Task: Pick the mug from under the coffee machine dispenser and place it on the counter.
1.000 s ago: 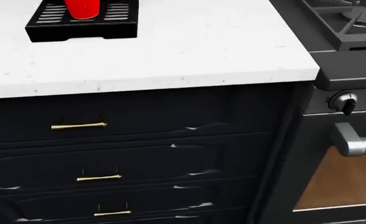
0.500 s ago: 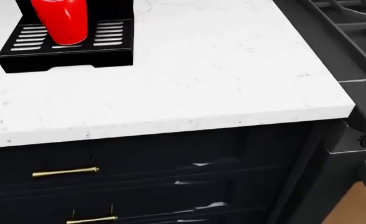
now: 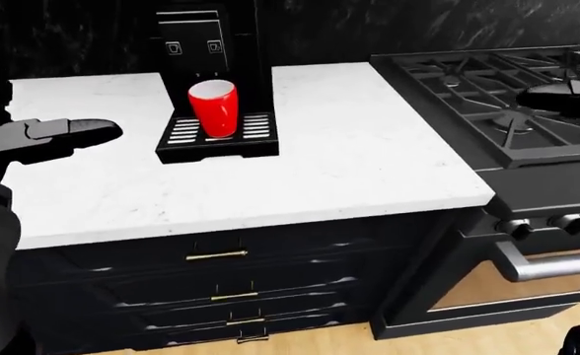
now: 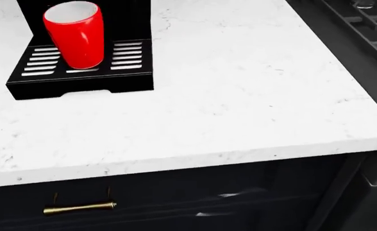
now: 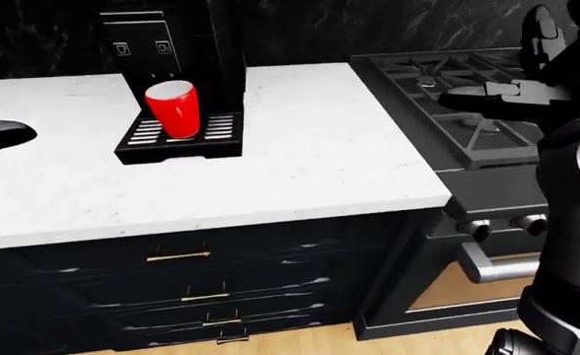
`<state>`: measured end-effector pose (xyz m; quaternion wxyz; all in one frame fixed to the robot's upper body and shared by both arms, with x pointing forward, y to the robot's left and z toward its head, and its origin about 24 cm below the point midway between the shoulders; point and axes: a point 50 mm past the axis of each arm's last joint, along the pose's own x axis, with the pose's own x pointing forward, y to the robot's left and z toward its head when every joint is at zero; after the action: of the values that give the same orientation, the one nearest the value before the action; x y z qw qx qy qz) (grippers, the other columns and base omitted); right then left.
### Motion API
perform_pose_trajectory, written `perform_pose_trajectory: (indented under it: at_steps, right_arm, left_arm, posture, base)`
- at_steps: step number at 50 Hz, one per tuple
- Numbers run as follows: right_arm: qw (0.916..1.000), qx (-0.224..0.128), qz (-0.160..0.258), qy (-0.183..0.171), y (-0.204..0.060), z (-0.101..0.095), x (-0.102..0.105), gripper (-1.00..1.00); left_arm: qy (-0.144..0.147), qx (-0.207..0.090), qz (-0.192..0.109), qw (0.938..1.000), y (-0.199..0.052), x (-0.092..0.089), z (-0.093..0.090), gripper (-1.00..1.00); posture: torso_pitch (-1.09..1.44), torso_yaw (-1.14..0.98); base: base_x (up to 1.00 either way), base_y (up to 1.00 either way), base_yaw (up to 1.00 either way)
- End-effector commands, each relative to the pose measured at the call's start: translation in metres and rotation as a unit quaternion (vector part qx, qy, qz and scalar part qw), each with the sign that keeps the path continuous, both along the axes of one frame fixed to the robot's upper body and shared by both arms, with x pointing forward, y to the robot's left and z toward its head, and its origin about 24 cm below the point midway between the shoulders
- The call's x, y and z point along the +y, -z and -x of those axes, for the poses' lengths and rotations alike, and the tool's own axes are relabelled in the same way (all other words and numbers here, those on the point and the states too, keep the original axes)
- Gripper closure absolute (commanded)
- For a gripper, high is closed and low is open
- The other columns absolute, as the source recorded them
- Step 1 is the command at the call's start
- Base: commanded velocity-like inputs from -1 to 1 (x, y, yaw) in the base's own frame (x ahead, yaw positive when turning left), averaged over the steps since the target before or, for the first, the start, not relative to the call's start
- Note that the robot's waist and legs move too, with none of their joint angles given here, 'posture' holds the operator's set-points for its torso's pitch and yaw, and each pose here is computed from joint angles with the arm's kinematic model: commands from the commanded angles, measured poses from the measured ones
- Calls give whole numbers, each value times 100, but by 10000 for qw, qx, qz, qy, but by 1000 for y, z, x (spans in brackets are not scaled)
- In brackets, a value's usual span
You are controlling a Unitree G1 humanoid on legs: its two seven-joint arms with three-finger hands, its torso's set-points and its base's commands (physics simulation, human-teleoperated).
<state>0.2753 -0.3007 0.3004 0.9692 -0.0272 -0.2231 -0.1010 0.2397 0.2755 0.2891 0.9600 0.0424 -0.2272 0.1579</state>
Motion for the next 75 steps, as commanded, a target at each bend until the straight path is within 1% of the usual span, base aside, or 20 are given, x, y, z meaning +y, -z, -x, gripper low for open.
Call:
perform_pose_trajectory:
  at_steps: [1,12,31,39,48,49,50,51,52,54,55,58,61,64,65,67,70,72,74,75]
  right_arm:
    - [9992,-372,126,57,-15,8,0,-100]
    - [9992,-357,154,46,-14,8,0,-100]
    - [9994,-324,33,71,-14,7,-2,-100]
    - [9992,-398,-40,42,-17,9,-2,-100]
    - [9991,-377,-23,215,-15,7,-4,-100]
    - [9989,-378,-8,268,-16,6,-5,-100]
    - [9989,-379,-8,281,-16,6,-5,-100]
    - [9989,-374,-4,285,-16,6,-5,-100]
    - [9989,-364,-6,295,-15,6,-5,-100]
    - [9990,-342,-11,298,-15,6,-5,-100]
    - [9990,-333,-15,306,-15,6,-5,-100]
    - [9989,-322,-15,345,-15,7,-6,-100]
    - [9988,-314,-34,376,-16,7,-6,-100]
    - [9988,-296,-32,398,-16,8,-7,-100]
    - [9988,-290,-29,406,-16,8,-7,-100]
    - [9987,-284,-25,420,-16,8,-8,-100]
    - [9987,-269,-26,435,-15,8,-8,-100]
    - [9986,-268,-13,450,-15,8,-8,-100]
    - [9986,-261,-13,457,-14,8,-8,-100]
    - [9986,-256,-11,458,-14,8,-8,-100]
  left_arm:
    - [8,-336,-132,9993,-12,-2,6,-100]
    - [7,-342,-133,9993,-12,-3,6,-100]
    - [1,-356,-130,9993,-15,-3,7,-100]
    - [-2,-358,-126,9993,-15,-4,7,-100]
    - [-49,-361,-46,9993,-16,-9,12,-100]
    - [-98,-362,-95,9993,-17,-10,13,-100]
    - [-285,-419,-155,9986,-19,-9,15,-100]
    - [-357,-466,-176,9981,-18,-10,16,-100]
    - [-341,-381,-143,9986,-15,-11,16,-100]
    - [-459,-251,-10,9986,-13,-11,17,-100]
    - [-451,-174,140,9987,-12,-11,17,-100]
    - [-572,-2,344,9978,-10,-10,18,-100]
    - [-661,63,400,9970,-8,-15,21,-100]
    - [-774,265,415,9958,-1,-19,21,-100]
    - [-722,365,476,9956,3,-22,20,-100]
    - [-754,462,481,9949,8,-27,21,-100]
    - [-867,532,405,9940,13,-33,24,-100]
    - [-1035,642,482,9914,17,-33,25,-100]
    - [-1072,727,583,9899,21,-34,25,-100]
    - [-1141,708,535,9895,23,-37,25,-100]
  posture:
    - [0,0]
    - [0,0]
    - [0,0]
    - [0,0]
    - [0,0]
    - [0,0]
    - [0,0]
    - [0,0]
    - [0,0]
    - [0,0]
    - [0,0]
    - [0,0]
    - [0,0]
    - [0,0]
    - [0,0]
    - [0,0]
    - [0,0]
    - [0,0]
    - [0,0]
    - [0,0]
  base:
    - [16,8,0]
    - [21,16,0]
    - [18,22,0]
    - [0,0,0]
    - [0,0,0]
    - [0,0,0]
    - [0,0,0]
    - [0,0,0]
    - [0,0,0]
    - [0,0,0]
    - [0,0,0]
    - [0,0,0]
    - [0,0,0]
    - [0,0,0]
    - [0,0,0]
    - [0,0,0]
    - [0,0,0]
    - [0,0,0]
    - [0,0,0]
    - [0,0,0]
